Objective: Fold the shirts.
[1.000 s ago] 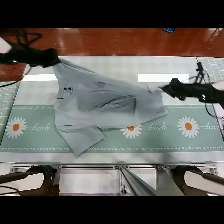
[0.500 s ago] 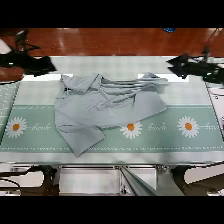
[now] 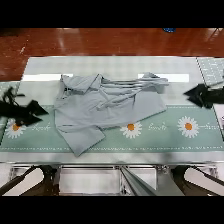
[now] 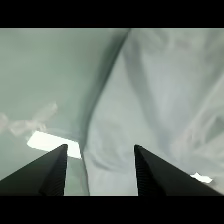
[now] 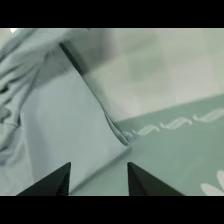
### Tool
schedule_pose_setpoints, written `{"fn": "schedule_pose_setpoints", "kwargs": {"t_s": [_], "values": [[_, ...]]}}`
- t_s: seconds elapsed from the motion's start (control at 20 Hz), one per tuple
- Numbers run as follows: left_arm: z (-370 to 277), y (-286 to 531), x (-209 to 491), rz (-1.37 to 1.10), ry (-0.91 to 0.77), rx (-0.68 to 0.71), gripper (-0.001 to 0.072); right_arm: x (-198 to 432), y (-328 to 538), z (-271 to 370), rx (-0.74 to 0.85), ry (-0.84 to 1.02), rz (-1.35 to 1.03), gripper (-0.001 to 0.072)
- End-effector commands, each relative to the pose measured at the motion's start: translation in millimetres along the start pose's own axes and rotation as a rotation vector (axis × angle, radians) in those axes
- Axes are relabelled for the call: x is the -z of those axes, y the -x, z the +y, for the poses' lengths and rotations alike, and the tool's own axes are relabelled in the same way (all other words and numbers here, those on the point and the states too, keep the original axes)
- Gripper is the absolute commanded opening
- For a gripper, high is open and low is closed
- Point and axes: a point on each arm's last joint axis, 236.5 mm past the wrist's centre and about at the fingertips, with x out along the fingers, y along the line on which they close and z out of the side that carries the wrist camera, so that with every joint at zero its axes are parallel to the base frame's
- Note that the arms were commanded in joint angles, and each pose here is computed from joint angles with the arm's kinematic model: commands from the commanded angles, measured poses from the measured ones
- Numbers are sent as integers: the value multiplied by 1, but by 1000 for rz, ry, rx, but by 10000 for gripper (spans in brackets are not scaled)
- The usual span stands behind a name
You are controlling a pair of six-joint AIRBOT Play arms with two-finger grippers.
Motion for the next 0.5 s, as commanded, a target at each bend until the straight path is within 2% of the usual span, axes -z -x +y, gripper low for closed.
{"fn": "schedule_pose_setpoints", "kwargs": {"t_s": [0.0, 0.2, 0.4, 0.45], "values": [[9, -29, 44, 79, 114, 113, 509, 49, -9, -22, 33, -48, 46, 412], [14, -46, 44, 111, 145, 104, 509, 57, -12, -22, 23, -51, 65, 412], [-10, -66, 30, 72, 126, 164, 498, 54, -13, -19, 10, -60, 55, 412], [-14, -71, 29, 68, 118, 161, 393, 54, -13, -19, 11, -59, 54, 412]]}}
